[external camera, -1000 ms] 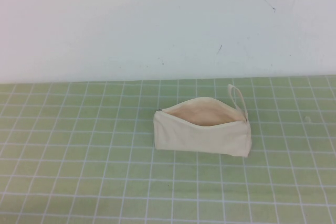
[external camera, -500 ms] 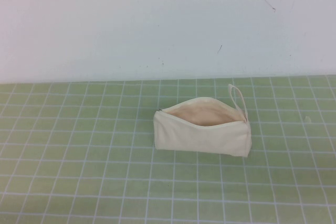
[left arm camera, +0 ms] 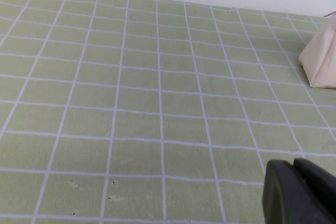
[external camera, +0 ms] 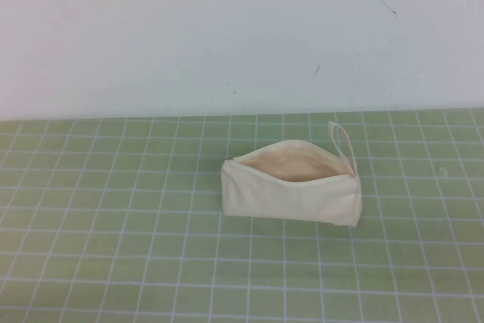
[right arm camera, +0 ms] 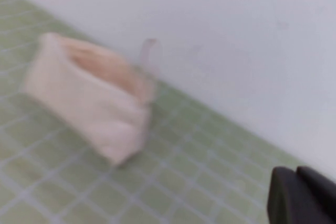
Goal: Put eraser into pencil case
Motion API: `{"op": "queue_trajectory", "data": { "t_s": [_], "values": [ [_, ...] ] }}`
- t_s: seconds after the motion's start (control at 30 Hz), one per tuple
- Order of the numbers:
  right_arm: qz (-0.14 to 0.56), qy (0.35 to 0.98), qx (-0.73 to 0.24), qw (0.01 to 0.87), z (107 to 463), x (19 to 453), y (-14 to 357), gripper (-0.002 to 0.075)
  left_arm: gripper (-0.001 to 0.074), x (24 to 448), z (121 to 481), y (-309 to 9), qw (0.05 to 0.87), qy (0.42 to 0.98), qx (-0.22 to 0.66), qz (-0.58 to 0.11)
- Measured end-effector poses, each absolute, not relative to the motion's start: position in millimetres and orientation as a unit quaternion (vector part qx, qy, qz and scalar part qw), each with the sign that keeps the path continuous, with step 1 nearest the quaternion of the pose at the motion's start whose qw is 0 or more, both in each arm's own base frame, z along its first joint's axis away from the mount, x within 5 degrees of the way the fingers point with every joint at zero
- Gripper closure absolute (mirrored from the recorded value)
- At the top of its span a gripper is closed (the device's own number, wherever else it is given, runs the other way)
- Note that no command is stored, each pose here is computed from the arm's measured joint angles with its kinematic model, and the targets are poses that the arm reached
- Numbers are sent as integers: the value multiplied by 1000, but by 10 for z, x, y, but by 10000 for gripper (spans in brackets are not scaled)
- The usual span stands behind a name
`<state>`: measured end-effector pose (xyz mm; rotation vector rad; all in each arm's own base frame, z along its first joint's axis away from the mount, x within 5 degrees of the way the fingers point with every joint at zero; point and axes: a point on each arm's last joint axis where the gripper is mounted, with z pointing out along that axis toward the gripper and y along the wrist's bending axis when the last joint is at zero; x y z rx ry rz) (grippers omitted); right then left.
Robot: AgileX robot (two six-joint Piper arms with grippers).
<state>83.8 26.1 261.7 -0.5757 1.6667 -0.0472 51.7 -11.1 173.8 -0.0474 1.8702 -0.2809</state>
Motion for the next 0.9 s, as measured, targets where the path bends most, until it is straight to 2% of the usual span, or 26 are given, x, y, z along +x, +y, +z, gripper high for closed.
{"op": "queue_trajectory", "data": {
  "t_s": [0.23, 0.5, 0.6, 0.7, 0.9],
  "values": [
    [-96, 702, -157, 687, 2471, 574, 73, 727, 736, 516, 1736, -111, 584, 802, -20, -120],
    [-38, 732, -119, 669, 2099, 539, 103, 727, 736, 516, 1736, -111, 584, 802, -20, -120],
    [-46, 754, -115, 645, 1932, 555, 81, 727, 736, 516, 1736, -111, 584, 802, -20, -120],
    [-39, 778, -67, 623, 1791, 560, 28, 727, 736, 516, 1736, -111, 584, 802, -20, -120],
    [-48, 798, -28, 600, 1735, 544, -32, 727, 736, 516, 1736, -111, 584, 802, -20, -120]
  ]
}}
